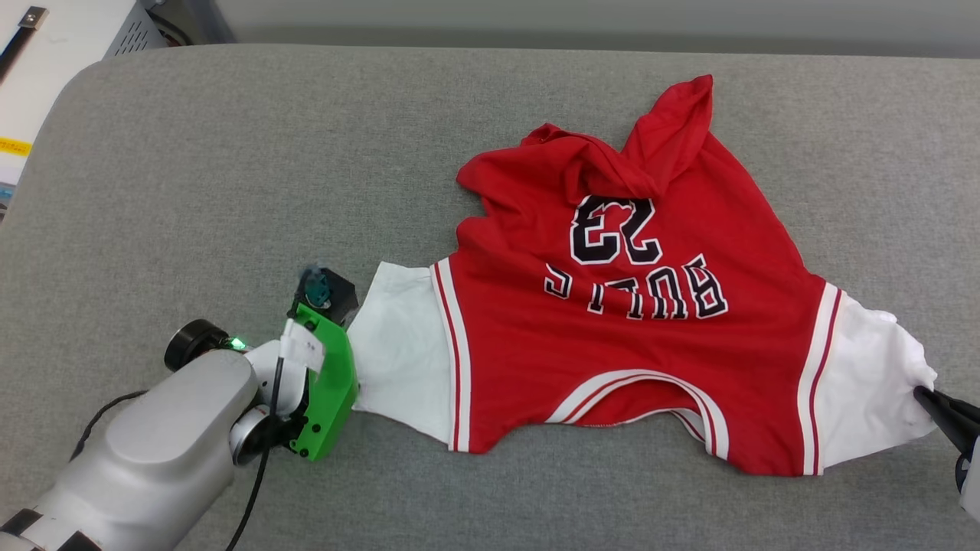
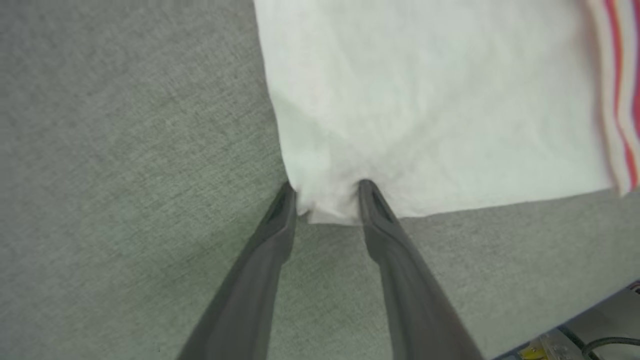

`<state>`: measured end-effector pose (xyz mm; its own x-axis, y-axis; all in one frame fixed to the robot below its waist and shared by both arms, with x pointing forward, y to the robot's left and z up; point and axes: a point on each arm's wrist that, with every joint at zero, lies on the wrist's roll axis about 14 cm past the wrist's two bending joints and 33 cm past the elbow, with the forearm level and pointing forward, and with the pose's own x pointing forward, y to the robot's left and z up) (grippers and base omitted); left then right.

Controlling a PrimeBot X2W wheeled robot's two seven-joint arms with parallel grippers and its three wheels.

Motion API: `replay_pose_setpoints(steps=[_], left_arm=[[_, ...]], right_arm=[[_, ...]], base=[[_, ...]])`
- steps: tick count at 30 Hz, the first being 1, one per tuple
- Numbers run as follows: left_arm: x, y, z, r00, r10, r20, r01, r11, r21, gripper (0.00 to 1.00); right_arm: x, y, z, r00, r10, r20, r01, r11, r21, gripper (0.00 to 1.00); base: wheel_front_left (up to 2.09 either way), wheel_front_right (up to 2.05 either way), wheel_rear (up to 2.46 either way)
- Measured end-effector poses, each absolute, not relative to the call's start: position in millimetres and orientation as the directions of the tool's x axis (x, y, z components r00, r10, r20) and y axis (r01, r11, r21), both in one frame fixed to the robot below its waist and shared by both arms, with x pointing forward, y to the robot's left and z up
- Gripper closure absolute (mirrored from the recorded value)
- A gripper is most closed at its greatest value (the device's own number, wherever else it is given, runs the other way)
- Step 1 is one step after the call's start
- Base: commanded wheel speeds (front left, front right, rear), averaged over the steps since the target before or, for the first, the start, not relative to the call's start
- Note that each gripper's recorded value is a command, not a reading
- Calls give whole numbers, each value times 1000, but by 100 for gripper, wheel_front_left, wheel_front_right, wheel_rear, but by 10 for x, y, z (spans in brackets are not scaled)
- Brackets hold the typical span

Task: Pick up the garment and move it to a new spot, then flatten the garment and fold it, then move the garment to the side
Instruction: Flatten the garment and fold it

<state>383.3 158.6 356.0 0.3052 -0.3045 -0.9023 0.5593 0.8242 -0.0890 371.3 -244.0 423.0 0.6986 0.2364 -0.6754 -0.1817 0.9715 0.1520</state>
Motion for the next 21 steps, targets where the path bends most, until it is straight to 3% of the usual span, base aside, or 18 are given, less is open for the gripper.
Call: replay_pose_setpoints(steps=[4, 9, 14, 21], left_arm=[[3897, 1546, 3652, 386, -355, -851, 536, 837, -106, 100], [4025, 1566, 3938, 559, -415, -718, 511, 854, -96, 100], [4219, 1580, 4560, 728, -466, -503, 482, 870, -107, 100], [4314, 1553, 5583, 843, -489, -225, 494, 868, -36, 100]], right_arm=[[3736, -2422, 4315, 727, 239, -644, -191, 971, 144, 100], [3787, -2442, 4538, 792, 231, -565, -191, 973, 131, 100], [3835, -2501, 4841, 852, 217, -477, -184, 976, 115, 100], [3992, -2496, 5532, 932, 229, -280, -223, 973, 56, 100]], base=[[0, 0, 0], [0, 0, 0], [0, 0, 0], [0, 0, 0]])
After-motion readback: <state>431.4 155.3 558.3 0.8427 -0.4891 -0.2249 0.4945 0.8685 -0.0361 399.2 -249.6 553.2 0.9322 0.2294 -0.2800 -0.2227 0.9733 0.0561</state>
